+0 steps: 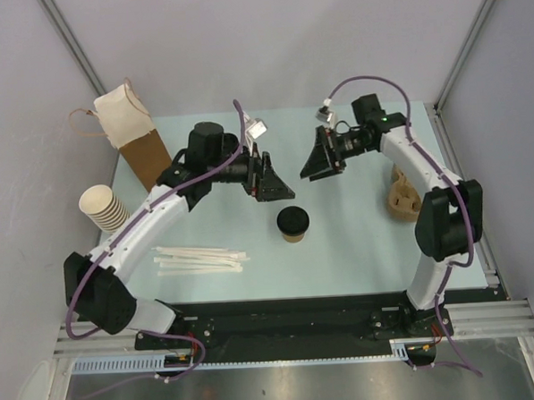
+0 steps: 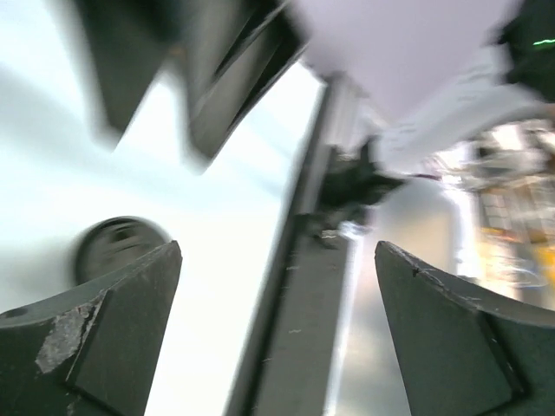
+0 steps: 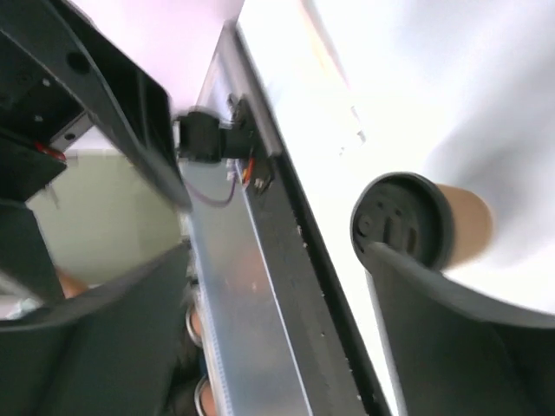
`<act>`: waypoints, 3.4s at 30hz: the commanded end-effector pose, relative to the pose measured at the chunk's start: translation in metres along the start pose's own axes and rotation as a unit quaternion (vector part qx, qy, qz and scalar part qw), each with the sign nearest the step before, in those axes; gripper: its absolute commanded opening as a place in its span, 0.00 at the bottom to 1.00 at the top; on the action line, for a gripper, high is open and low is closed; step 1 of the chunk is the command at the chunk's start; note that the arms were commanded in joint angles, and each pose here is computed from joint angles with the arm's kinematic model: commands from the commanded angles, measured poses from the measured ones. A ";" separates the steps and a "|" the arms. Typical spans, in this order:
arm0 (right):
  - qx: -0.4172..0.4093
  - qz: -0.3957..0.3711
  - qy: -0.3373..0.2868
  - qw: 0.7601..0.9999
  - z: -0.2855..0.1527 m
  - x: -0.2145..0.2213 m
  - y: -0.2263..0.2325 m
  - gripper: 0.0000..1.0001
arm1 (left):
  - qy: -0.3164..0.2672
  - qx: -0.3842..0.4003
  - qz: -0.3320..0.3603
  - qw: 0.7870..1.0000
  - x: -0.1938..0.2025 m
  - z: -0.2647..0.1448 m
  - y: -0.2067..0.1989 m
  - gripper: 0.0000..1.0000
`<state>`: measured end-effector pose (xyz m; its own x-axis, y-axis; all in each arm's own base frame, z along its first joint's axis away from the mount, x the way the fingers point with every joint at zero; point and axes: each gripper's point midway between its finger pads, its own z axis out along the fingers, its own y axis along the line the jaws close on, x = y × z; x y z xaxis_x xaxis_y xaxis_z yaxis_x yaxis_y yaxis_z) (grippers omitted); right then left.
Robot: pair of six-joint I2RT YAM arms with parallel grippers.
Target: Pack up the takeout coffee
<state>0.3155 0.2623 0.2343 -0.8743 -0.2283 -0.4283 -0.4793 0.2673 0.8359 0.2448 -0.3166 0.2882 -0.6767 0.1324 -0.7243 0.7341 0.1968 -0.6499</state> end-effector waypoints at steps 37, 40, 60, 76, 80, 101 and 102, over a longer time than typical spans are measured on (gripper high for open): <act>0.216 -0.045 -0.117 0.968 -0.109 0.008 -0.037 1.00 | 0.311 -0.245 0.279 0.875 0.072 0.053 0.112 1.00; 0.215 -0.044 -0.117 0.969 -0.108 0.008 -0.037 1.00 | 0.317 -0.240 0.279 0.874 0.075 0.055 0.114 0.99; 0.205 -0.042 -0.114 0.971 -0.106 0.009 -0.038 1.00 | 0.340 -0.199 0.252 0.884 0.084 0.059 0.122 1.00; 0.201 -0.041 -0.112 0.972 -0.105 0.009 -0.038 1.00 | 0.339 -0.193 0.240 0.889 0.085 0.065 0.127 0.99; 0.201 -0.041 -0.111 0.972 -0.105 0.009 -0.039 1.00 | 0.331 -0.189 0.241 0.893 0.078 0.066 0.123 1.00; 0.201 -0.040 -0.111 0.972 -0.105 0.010 -0.038 1.00 | 0.341 -0.185 0.227 0.893 0.091 0.067 0.130 1.00; 0.200 -0.040 -0.112 0.972 -0.106 0.009 -0.039 1.00 | 0.341 -0.187 0.227 0.893 0.091 0.068 0.132 0.99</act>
<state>0.3326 0.1496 0.2338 -0.8126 -0.0613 -0.5796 -0.4840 0.6251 0.6124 0.2737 -0.3351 0.1183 -0.3029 0.8367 -0.4563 0.9528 0.2767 -0.1252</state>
